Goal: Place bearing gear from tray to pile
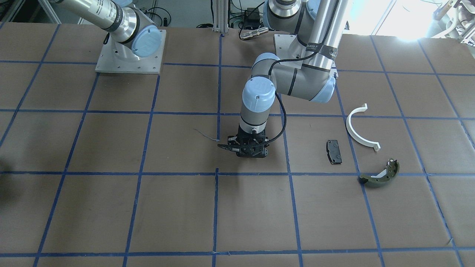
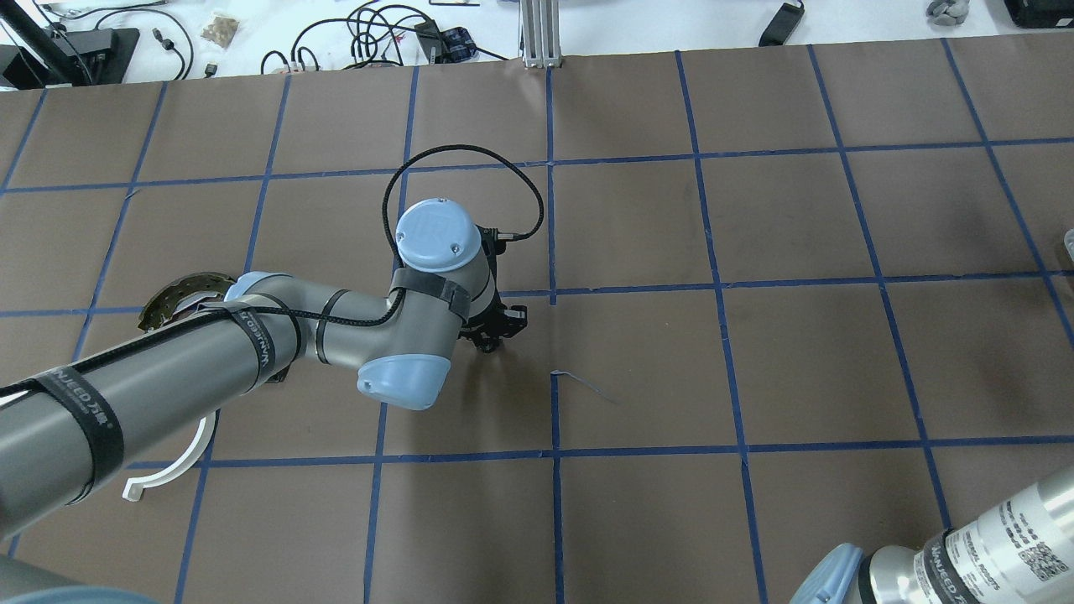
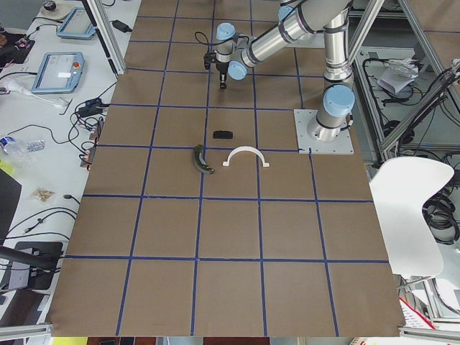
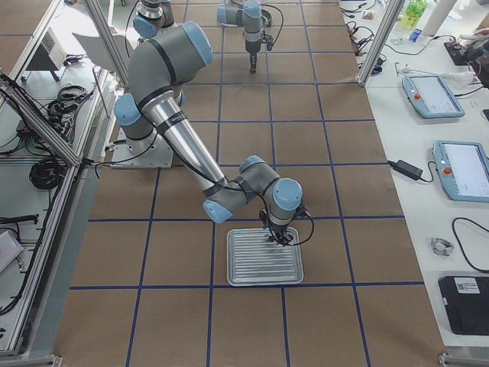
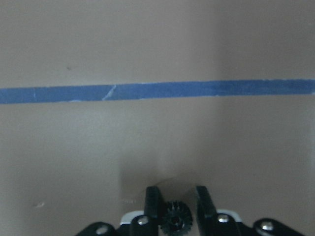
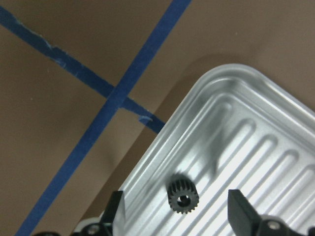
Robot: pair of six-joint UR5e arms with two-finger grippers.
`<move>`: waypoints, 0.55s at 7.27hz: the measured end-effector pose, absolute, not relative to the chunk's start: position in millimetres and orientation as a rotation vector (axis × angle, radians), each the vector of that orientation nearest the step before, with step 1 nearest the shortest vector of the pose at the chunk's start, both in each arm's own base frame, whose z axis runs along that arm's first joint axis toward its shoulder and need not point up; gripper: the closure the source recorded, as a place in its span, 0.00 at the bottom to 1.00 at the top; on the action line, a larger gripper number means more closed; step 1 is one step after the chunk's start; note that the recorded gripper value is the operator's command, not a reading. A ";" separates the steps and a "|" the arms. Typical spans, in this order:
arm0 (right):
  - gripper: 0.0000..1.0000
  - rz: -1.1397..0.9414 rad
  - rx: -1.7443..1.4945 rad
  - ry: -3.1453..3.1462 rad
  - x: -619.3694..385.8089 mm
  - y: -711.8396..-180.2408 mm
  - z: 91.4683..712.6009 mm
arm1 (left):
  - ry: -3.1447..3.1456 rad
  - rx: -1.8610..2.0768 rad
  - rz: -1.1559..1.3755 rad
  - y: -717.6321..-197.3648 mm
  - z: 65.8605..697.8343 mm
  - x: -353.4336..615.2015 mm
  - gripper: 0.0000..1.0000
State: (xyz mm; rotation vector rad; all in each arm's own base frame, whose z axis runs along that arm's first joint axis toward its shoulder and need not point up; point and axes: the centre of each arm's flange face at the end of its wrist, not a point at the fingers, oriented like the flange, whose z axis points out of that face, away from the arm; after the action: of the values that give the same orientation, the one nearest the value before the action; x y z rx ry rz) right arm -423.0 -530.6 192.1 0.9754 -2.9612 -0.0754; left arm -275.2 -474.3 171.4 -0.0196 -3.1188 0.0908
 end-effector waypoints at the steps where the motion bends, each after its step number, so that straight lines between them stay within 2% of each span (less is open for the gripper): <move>1: 0.23 -0.078 0.963 -2.972 -428.5 -524.6 189.0 | -3.115 -0.015 0.109 -478.1 177.1 -271.7 0.81; 4: 0.26 -0.078 0.949 -2.988 -431.5 -520.6 183.6 | -3.086 0.049 0.015 -522.3 201.4 -205.4 0.87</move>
State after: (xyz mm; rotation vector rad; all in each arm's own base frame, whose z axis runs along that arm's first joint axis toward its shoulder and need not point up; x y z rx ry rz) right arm -431.5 -520.6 183.6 0.9494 -2.9880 -0.0775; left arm -205.4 -522.3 201.4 0.0489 -3.0863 0.0149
